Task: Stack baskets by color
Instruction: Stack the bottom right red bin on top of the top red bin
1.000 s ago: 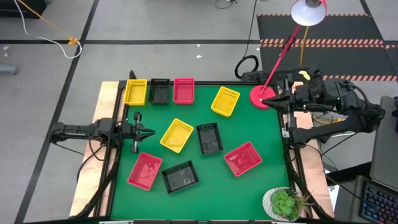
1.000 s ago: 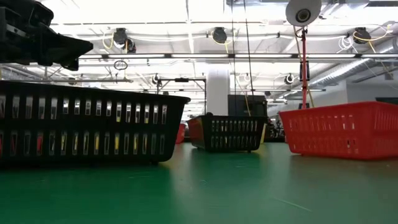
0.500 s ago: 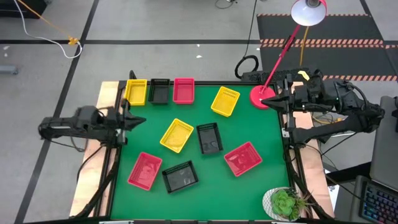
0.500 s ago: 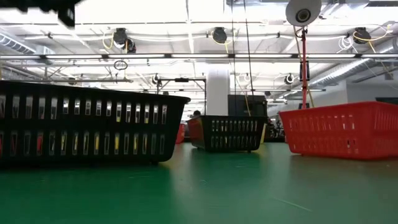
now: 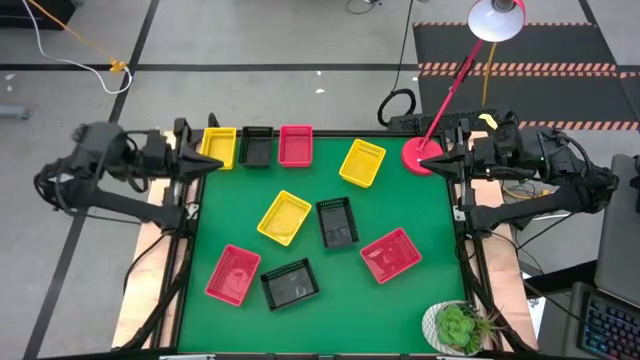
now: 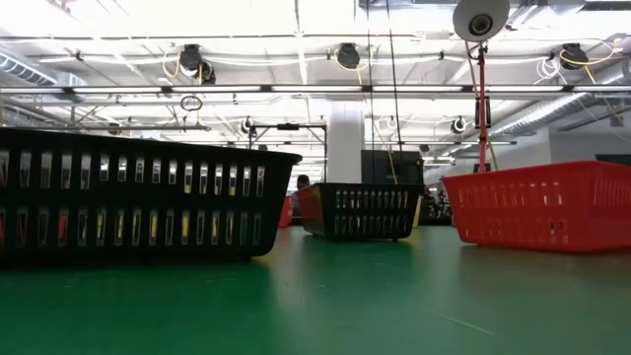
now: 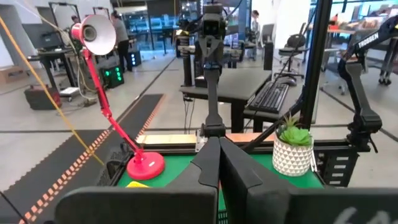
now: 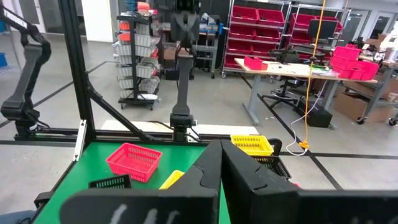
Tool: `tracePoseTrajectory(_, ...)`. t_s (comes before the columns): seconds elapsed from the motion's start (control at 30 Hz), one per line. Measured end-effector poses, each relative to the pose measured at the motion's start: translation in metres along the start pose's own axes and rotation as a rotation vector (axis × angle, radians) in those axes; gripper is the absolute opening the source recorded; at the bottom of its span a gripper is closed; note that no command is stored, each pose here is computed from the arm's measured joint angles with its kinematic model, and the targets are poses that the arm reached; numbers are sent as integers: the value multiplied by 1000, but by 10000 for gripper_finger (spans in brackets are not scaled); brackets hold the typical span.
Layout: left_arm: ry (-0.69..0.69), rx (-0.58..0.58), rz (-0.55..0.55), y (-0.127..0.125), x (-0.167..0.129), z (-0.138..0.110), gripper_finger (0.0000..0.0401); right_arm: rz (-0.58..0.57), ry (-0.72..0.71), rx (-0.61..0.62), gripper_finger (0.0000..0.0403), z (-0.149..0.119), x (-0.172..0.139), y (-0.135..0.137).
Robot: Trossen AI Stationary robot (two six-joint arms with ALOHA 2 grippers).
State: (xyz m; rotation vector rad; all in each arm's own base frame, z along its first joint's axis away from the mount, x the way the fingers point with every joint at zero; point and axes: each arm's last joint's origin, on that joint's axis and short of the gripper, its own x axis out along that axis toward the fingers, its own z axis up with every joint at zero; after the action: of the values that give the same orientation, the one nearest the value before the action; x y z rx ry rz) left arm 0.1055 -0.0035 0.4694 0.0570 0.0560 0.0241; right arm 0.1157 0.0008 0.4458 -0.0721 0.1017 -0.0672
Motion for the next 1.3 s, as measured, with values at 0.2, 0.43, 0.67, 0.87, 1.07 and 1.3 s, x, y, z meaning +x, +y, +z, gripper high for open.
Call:
tracePoseTrajectory(0.2, 74, -15, -2, 0, 15, 20, 12, 1, 12, -1, 0, -1, 2, 0)
tracePoseTrajectory(0.43, 182, -12, -7, -4, 47, -7, 4, 2, 61, 43, 0, -5, 6, 1)
tracePoseTrajectory(0.67, 177, -10, -33, -15, 78, -47, 13, 1, 111, 93, 0, -10, 13, 2)
tracePoseTrajectory(0.87, 135, -14, -77, -29, 98, -84, 4, 1, 175, 105, 0, -15, 22, 3)
tracePoseTrajectory(1.07, 51, 7, -104, -38, 110, -115, 13, 3, 277, 100, 0, -25, 38, 6)
tracePoseTrajectory(1.3, 82, -16, -102, -39, 111, -126, 5, 3, 424, 83, 0, -39, 59, 9)
